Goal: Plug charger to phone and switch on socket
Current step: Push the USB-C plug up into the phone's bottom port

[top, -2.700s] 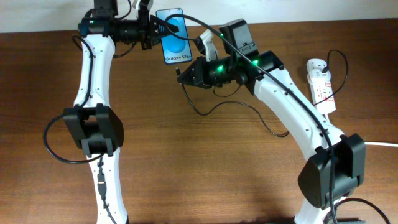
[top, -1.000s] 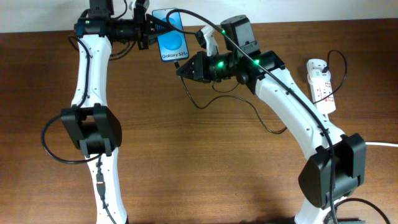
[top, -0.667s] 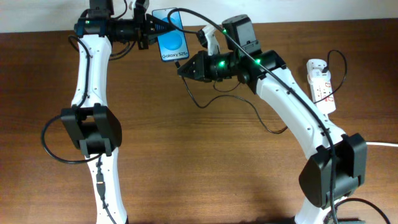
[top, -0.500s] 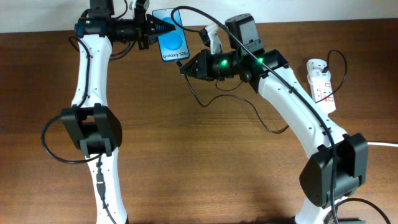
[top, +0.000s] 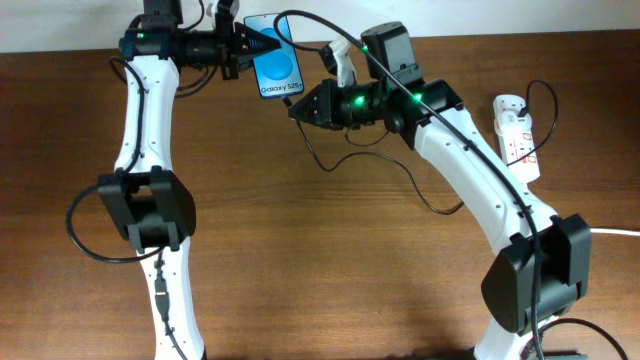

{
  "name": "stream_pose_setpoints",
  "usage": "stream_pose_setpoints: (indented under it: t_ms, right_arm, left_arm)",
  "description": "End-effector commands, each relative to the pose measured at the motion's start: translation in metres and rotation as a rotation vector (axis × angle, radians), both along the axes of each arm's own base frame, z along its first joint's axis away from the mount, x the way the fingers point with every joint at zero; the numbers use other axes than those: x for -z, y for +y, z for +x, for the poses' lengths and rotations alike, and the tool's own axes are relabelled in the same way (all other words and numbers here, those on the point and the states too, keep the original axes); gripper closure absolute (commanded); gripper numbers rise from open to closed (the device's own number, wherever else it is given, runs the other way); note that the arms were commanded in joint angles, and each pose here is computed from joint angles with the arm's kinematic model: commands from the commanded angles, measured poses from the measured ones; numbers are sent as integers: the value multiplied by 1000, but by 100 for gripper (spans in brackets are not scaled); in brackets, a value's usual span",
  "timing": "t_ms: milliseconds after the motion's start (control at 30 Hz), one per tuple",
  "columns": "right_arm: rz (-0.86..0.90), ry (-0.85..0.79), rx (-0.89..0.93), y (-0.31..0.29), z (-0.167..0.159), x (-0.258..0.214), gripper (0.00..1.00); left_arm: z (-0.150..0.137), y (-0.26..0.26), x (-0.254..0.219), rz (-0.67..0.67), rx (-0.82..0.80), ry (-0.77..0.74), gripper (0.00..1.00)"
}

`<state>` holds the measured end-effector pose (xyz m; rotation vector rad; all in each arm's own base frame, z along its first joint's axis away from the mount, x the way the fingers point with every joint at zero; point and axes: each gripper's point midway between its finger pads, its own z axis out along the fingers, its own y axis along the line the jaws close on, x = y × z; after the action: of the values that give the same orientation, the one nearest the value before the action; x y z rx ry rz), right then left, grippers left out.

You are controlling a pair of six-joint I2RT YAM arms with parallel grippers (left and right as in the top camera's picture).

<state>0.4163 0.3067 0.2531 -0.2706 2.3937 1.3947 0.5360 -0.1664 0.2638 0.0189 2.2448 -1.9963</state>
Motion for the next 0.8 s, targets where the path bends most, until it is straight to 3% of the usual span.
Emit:
stream_pose_setpoints:
  t_ms: [0, 767]
  right_arm:
    - [-25, -67, 72, -5, 12, -11, 96]
    - [3, -87, 94, 5, 15, -20, 96]
  left_arm:
    - [-13, -9, -17, -78, 73, 17, 100]
    - [-25, -32, -21, -101, 136, 23, 100]
